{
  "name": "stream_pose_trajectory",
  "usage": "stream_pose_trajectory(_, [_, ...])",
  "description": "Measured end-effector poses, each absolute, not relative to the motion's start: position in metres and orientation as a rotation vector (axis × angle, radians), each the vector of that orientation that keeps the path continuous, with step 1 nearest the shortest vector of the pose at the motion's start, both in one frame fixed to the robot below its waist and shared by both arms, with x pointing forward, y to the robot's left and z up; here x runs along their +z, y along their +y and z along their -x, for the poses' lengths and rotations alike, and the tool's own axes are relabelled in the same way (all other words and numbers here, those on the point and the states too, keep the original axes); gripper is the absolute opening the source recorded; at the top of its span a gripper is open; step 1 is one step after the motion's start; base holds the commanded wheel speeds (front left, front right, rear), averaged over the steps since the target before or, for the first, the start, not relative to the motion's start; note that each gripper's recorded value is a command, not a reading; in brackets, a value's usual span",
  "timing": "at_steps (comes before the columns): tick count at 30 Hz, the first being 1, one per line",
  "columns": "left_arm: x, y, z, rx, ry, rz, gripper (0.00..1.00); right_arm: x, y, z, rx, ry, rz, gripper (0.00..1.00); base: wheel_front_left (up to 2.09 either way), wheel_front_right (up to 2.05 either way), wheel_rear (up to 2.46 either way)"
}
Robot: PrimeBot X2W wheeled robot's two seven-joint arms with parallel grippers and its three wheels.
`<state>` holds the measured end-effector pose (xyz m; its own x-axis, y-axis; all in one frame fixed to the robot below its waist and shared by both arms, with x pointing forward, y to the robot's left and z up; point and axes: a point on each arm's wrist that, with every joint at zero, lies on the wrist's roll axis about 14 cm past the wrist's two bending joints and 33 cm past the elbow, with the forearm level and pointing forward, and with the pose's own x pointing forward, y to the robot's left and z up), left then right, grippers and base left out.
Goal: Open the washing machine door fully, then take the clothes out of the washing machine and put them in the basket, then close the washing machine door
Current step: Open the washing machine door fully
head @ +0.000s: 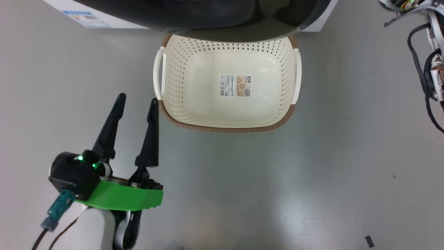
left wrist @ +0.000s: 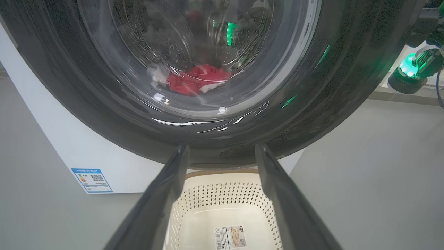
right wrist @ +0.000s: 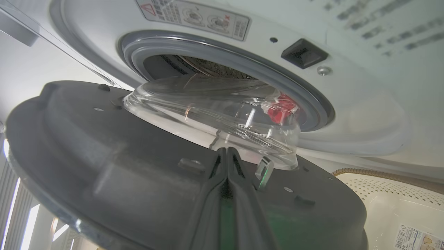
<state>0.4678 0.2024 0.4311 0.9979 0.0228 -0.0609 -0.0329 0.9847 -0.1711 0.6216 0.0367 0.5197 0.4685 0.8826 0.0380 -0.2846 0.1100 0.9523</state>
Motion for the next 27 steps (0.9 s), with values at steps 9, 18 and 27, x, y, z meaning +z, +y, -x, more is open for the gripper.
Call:
stream_pose_trajectory(9, [0.437,0.202,-0.466,0.033,0.047,0.186,1.00,0.515,0.043,-0.607,0.983,0.706,-1.144,0.00,0.00,0.00,0.00])
stream_pose_trajectory(18, [0.441,0.202,-0.466,0.040,0.038,0.201,1.00,0.515,0.029,-0.623,0.859,0.599,-1.146,1.00,0.00,0.00,0.00])
stream_pose_trajectory(27, [0.440,0.195,-0.470,0.025,0.036,0.214,1.00,0.499,-0.006,-0.630,0.649,0.422,-1.109,1.00,0.00,0.00,0.00])
